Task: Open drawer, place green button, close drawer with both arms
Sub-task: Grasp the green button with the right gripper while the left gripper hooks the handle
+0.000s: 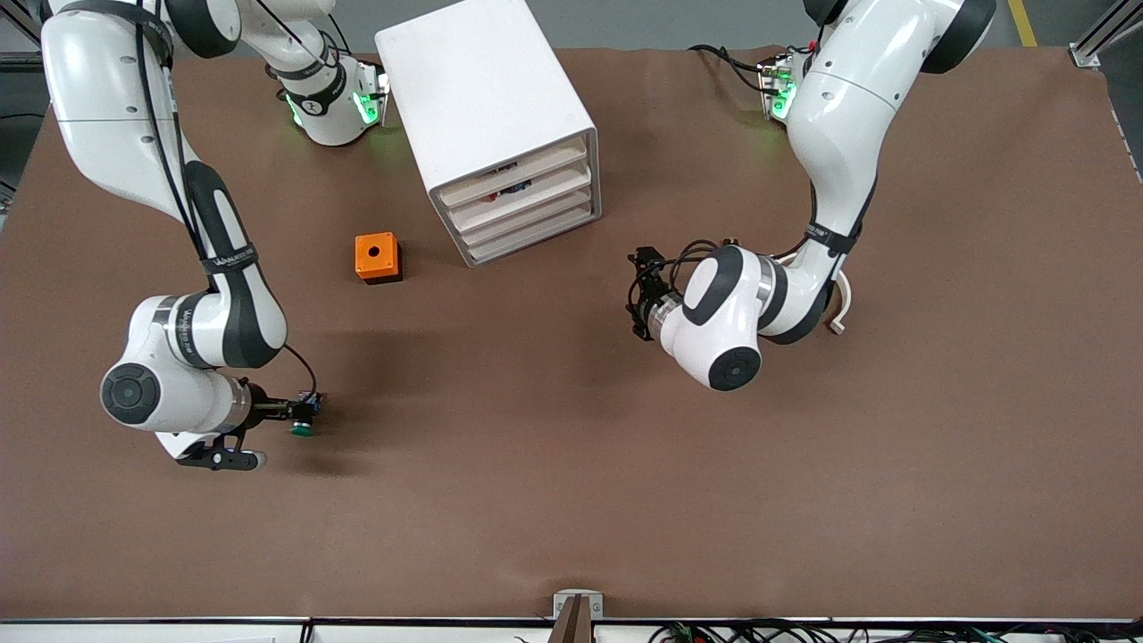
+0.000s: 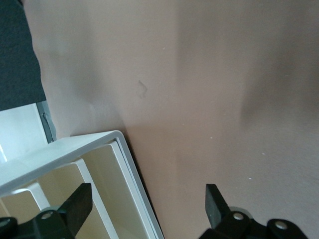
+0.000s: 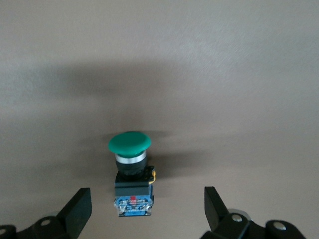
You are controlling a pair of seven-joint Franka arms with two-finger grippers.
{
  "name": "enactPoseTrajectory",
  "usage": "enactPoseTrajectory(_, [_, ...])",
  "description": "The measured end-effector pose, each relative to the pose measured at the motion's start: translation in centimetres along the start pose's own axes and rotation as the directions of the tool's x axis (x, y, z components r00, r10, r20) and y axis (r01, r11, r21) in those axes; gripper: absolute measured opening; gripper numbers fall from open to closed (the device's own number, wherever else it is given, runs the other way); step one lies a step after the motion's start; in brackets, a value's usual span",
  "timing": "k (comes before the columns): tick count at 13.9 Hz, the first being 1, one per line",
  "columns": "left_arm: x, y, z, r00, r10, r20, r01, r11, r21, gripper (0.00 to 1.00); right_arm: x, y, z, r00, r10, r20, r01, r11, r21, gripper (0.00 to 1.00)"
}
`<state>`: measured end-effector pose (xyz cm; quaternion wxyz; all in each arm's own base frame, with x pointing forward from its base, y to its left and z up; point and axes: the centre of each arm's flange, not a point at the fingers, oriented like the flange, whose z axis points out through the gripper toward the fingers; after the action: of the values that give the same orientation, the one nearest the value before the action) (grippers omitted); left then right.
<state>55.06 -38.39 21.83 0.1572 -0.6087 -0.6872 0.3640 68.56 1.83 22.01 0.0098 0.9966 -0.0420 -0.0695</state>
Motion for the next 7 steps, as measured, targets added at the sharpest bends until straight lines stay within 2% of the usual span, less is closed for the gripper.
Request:
enactPoseTrajectory(5, [-2.4, 0.5, 6.8, 0.99, -0.059, 0.128, 0.036, 0.984, 0.175, 1.0, -0.8, -1.1, 2.1, 1.0, -0.012, -0.021, 0.012, 1.0, 0.0, 1.0])
enactPoseTrajectory(6, [-3.1, 0.4, 8.1, 0.987, -0.069, 0.143, 0.04, 0.979, 0.202, 0.93, -0.9, -1.1, 2.3, 1.0, -0.012, -0.023, 0.012, 1.0, 0.0, 1.0])
enactPoseTrajectory(7, [-3.6, 0.2, 8.9, 0.984, -0.085, 0.155, 0.049, 0.974, 0.222, 0.93, -1.0, -1.0, 2.5, 1.0, -0.012, -0.024, 0.012, 1.0, 0.0, 1.0])
